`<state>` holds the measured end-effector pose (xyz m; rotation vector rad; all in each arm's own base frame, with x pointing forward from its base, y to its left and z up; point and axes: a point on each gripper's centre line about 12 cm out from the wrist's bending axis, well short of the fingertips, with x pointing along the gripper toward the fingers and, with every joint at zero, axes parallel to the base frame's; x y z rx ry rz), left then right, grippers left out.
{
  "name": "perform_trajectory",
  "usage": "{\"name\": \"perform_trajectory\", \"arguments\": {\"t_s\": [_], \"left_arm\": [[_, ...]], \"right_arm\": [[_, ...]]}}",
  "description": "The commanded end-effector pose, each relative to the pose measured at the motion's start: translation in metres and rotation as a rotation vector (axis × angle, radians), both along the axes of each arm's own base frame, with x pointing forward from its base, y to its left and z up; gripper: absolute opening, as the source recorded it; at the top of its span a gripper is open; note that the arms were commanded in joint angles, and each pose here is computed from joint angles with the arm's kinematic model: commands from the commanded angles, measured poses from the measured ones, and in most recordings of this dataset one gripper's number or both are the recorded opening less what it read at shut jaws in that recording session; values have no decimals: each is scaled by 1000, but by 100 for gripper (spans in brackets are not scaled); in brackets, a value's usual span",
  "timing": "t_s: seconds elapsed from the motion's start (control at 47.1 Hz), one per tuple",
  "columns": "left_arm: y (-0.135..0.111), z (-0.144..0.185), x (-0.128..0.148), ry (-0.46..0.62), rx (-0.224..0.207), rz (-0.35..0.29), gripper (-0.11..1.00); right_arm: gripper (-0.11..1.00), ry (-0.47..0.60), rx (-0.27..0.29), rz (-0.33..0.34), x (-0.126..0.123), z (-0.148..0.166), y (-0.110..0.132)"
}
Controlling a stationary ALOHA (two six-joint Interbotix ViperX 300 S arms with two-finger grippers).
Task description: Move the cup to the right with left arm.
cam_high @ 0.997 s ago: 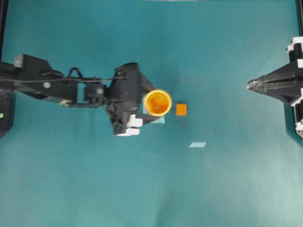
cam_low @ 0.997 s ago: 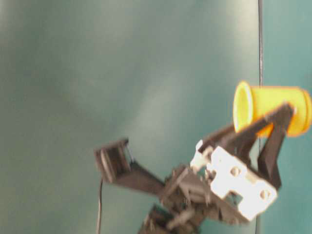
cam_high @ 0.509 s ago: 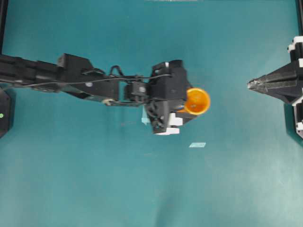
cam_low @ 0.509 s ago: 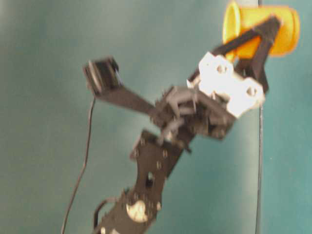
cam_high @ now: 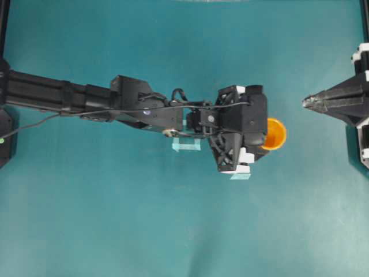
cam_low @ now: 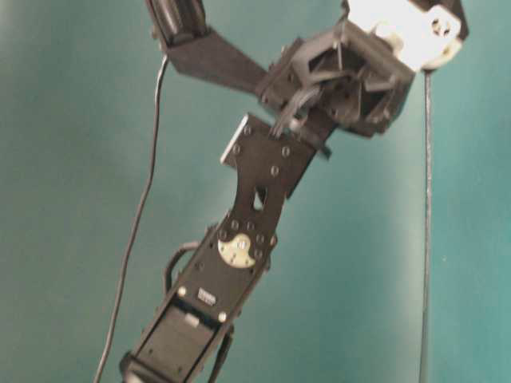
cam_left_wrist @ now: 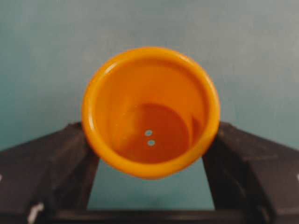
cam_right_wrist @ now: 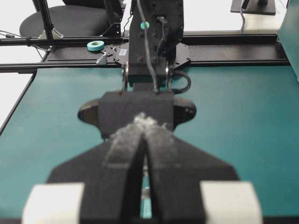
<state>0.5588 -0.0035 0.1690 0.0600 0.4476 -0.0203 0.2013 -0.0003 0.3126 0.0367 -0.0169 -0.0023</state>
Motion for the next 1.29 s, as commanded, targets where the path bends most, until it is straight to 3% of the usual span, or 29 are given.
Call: {"name": "perform_trajectory", "arguments": {"t_s": [0.0, 0.488, 1.273], "left_arm": [[0, 26, 11, -64, -2, 1, 65], [14, 24, 46, -72, 1, 24, 65], [23, 24, 68, -89, 2, 38, 65]], "right_arm": [[-1, -34, -5, 2, 1, 13, 0], [-1, -48, -6, 0, 1, 19, 0], [-1, -52, -11, 2, 1, 20, 0]]}}
